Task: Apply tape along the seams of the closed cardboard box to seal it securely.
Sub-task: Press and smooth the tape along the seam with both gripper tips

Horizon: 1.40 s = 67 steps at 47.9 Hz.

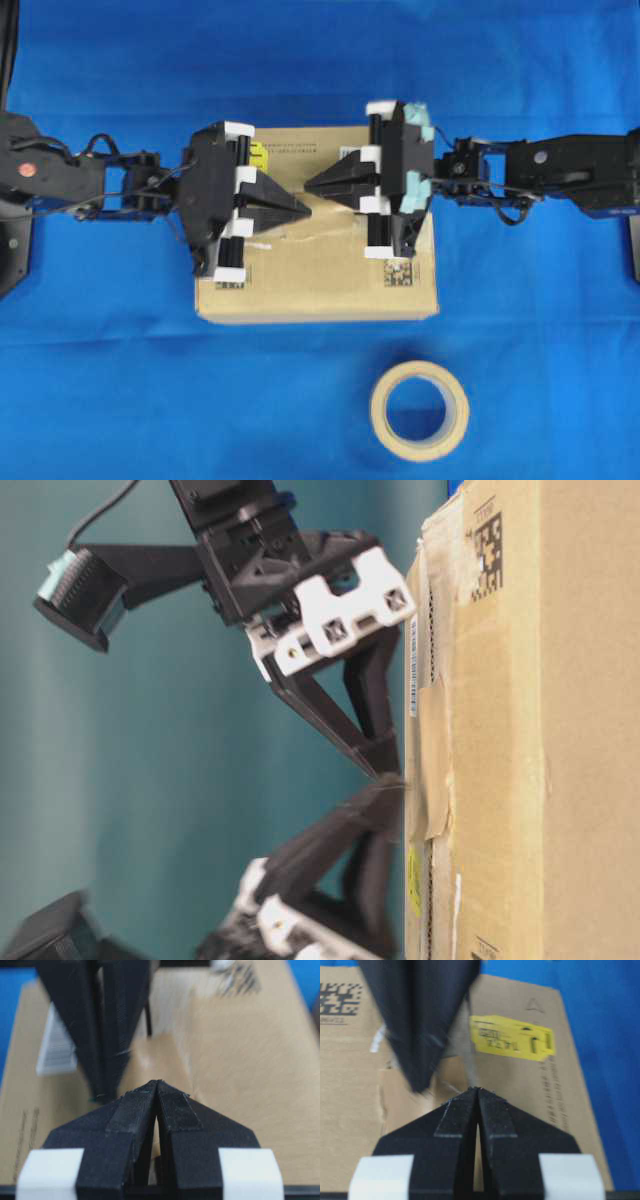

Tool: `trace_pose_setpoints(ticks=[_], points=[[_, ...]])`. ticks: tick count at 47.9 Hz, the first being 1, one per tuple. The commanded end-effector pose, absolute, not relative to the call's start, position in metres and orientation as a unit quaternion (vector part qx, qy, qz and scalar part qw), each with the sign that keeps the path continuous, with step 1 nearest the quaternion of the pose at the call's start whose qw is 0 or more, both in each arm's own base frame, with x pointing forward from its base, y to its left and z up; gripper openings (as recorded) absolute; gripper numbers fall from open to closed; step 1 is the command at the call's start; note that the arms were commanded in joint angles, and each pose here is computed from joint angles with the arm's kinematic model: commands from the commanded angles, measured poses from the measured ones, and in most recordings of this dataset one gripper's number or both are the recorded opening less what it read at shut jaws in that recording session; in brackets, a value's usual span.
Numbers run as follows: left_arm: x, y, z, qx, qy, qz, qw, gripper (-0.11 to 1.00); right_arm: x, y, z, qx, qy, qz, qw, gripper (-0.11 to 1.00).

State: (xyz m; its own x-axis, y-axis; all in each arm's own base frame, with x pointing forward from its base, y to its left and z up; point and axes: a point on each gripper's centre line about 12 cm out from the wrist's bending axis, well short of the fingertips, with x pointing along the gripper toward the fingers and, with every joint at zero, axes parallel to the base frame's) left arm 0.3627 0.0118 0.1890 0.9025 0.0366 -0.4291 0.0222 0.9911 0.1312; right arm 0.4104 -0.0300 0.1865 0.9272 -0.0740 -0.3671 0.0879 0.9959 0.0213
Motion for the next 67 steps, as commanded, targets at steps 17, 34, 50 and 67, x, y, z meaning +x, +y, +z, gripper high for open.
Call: trace_pose_setpoints(ticks=[17,34,50,67], points=[[0.356,0.031,0.159,0.022,0.258,0.037,0.965,0.00,0.418,-0.023,0.175,0.035,0.201,-0.040,0.978,0.01],[0.336,0.029,0.148,0.003,0.275,0.041,0.960,0.00,0.389,-0.022,0.154,0.057,0.256,-0.052,0.964,0.01],[0.327,0.028,0.147,0.002,0.279,0.042,0.959,0.00,0.367,-0.022,0.152,0.068,0.266,-0.058,0.960,0.01],[0.351,0.028,0.207,0.023,0.185,0.036,0.982,0.00,0.377,-0.023,0.211,0.057,0.181,-0.051,0.980,0.01]])
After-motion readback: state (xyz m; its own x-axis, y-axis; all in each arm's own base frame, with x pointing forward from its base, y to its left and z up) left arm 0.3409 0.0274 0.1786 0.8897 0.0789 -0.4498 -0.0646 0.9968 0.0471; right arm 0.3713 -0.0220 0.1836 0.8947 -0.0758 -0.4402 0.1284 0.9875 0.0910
